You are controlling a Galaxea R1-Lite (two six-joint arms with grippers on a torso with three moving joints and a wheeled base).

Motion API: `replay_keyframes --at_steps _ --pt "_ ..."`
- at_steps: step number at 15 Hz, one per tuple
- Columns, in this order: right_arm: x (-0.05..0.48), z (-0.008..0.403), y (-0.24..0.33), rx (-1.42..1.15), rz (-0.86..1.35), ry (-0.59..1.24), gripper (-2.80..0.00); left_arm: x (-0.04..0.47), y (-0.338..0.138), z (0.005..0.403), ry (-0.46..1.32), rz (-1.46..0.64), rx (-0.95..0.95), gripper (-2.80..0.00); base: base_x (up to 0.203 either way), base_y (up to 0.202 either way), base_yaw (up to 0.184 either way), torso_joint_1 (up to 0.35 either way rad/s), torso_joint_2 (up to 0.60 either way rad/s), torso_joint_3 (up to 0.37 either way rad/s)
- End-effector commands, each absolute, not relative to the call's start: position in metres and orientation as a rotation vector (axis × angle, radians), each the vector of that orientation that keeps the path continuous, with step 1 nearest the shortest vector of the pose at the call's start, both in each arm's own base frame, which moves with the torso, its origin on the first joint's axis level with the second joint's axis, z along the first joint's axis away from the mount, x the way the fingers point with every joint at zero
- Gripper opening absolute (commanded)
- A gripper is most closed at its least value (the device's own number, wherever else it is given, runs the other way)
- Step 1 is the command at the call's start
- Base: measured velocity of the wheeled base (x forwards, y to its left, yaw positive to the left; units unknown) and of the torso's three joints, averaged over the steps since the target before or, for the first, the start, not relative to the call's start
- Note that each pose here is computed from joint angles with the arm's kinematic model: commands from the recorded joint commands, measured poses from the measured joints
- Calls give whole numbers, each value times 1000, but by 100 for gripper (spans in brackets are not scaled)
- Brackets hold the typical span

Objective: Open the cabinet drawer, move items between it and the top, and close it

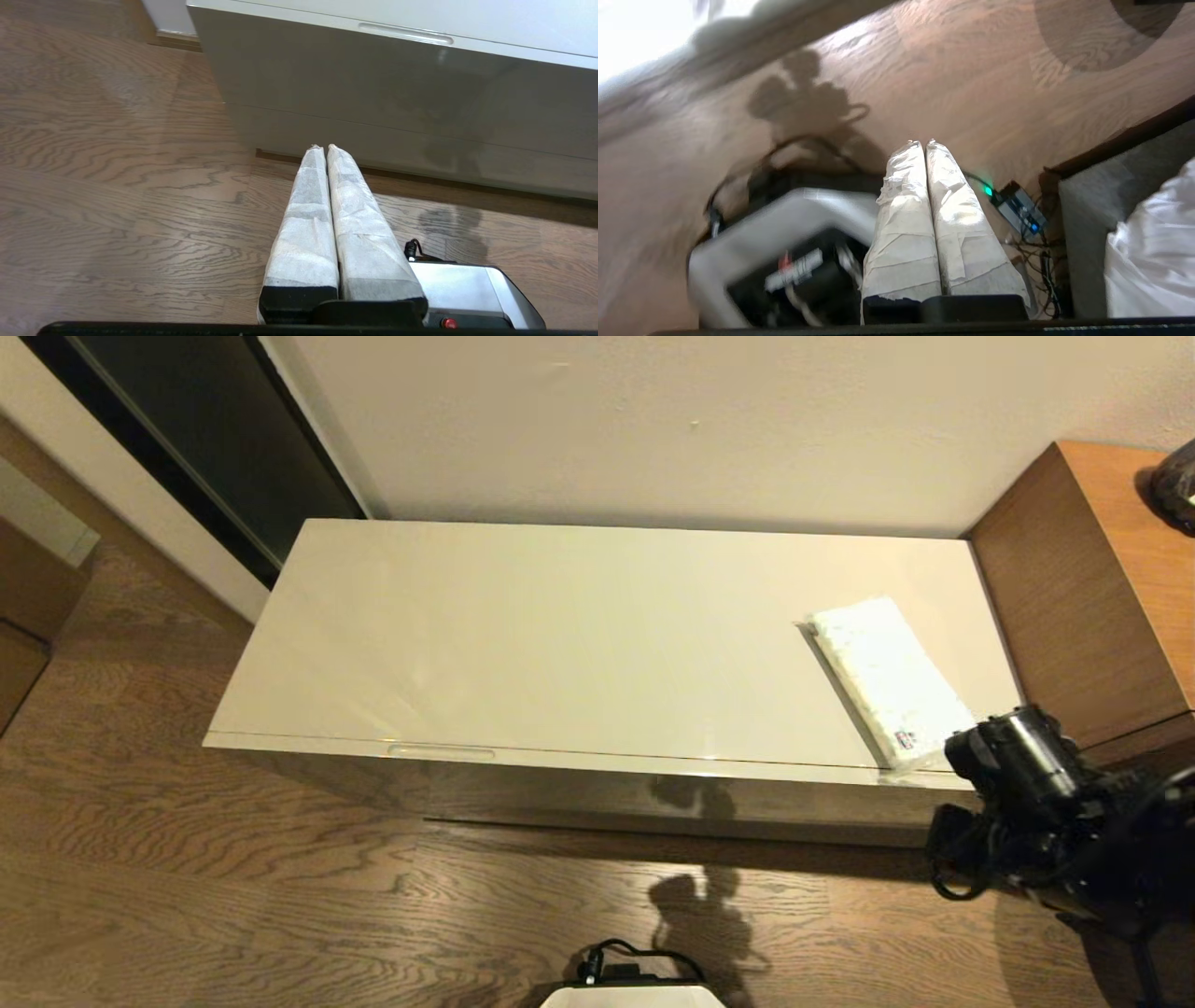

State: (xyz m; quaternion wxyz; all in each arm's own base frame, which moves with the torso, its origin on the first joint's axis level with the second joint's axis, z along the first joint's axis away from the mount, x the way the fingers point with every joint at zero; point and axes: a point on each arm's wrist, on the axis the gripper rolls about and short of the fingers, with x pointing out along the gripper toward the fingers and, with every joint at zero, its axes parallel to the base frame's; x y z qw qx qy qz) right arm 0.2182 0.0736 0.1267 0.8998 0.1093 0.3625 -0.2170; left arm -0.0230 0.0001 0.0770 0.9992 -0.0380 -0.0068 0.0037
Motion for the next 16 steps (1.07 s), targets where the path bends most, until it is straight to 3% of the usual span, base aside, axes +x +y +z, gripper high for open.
replay_keyframes --at_steps 1,3,6,10,13,16 --pt "170 159 65 277 -384 674 -280 -23 0 77 -13 7 -77 -280 0 0 0 0 0 0" --pt "118 172 47 273 -409 726 -280 -23 0 77 -13 9 -77 -280 0 0 0 0 0 0" --pt "55 185 6 243 -668 780 -280 -23 0 77 -13 9 -77 -280 0 0 0 0 0 0" --pt "-42 216 -23 301 -747 585 -280 -23 0 77 -13 7 -77 -280 0 0 0 0 0 0" --pt "-114 202 -22 200 -734 477 -280 -23 0 77 -13 9 -77 -280 0 0 0 0 0 0" --pt "-135 175 -15 130 -720 393 -280 -23 0 77 -13 8 -77 -280 0 0 0 0 0 0"
